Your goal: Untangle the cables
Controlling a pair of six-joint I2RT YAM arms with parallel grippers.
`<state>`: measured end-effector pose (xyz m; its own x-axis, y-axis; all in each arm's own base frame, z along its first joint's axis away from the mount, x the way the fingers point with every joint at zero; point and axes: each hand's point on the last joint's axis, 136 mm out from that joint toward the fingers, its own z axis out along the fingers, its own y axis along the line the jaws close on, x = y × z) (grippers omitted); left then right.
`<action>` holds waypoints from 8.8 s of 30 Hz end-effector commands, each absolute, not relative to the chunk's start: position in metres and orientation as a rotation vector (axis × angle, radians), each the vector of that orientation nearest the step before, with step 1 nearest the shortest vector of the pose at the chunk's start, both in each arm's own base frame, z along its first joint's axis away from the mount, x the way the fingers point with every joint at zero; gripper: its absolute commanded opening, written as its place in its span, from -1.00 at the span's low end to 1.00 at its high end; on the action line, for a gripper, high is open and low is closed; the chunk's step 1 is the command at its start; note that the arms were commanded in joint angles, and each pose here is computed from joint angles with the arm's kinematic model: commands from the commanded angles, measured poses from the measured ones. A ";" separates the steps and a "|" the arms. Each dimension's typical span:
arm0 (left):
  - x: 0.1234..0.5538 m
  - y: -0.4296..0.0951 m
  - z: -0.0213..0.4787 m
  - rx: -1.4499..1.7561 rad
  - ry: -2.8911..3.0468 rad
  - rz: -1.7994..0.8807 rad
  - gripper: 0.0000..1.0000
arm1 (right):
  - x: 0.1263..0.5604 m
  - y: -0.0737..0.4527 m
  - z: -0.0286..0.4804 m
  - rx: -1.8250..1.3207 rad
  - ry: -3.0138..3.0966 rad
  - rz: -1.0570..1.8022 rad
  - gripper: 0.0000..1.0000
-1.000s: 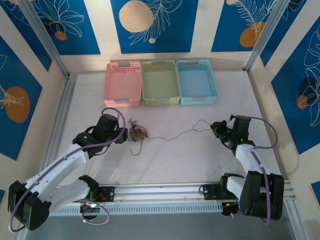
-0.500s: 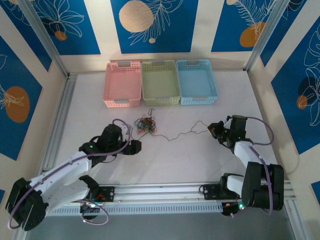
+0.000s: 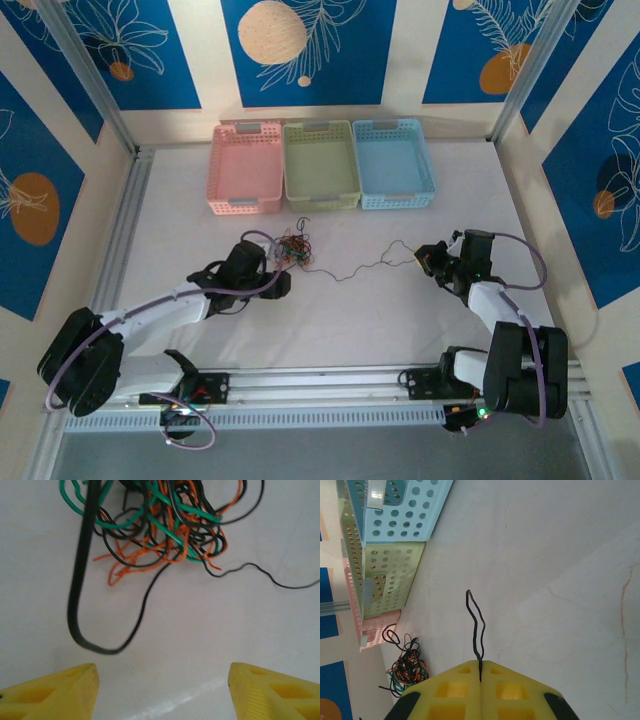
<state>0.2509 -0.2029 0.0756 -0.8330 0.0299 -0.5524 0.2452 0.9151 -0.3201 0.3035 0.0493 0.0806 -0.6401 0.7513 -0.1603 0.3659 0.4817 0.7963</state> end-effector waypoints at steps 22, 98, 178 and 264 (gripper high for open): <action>0.291 -0.139 0.192 0.193 2.316 -0.019 -1.00 | 0.308 0.049 0.086 0.928 2.215 1.067 -1.00; 0.293 -0.053 0.257 0.015 2.290 -0.234 -1.00 | 0.238 0.053 0.182 0.706 2.267 0.806 0.04; 0.280 -0.007 0.237 -0.099 2.285 0.062 -1.00 | 0.392 0.286 0.152 -0.317 2.257 1.100 -1.00; 0.395 -0.025 0.455 -0.340 1.643 -0.799 -1.00 | 0.384 0.041 0.128 0.618 2.161 0.620 -1.00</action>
<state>0.3832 -0.0176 0.4139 -0.3125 -0.5934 -0.7418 0.1065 0.7541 -0.6481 0.3777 0.0395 0.1178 -0.5778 0.6308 -0.5180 0.2504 0.7410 0.6231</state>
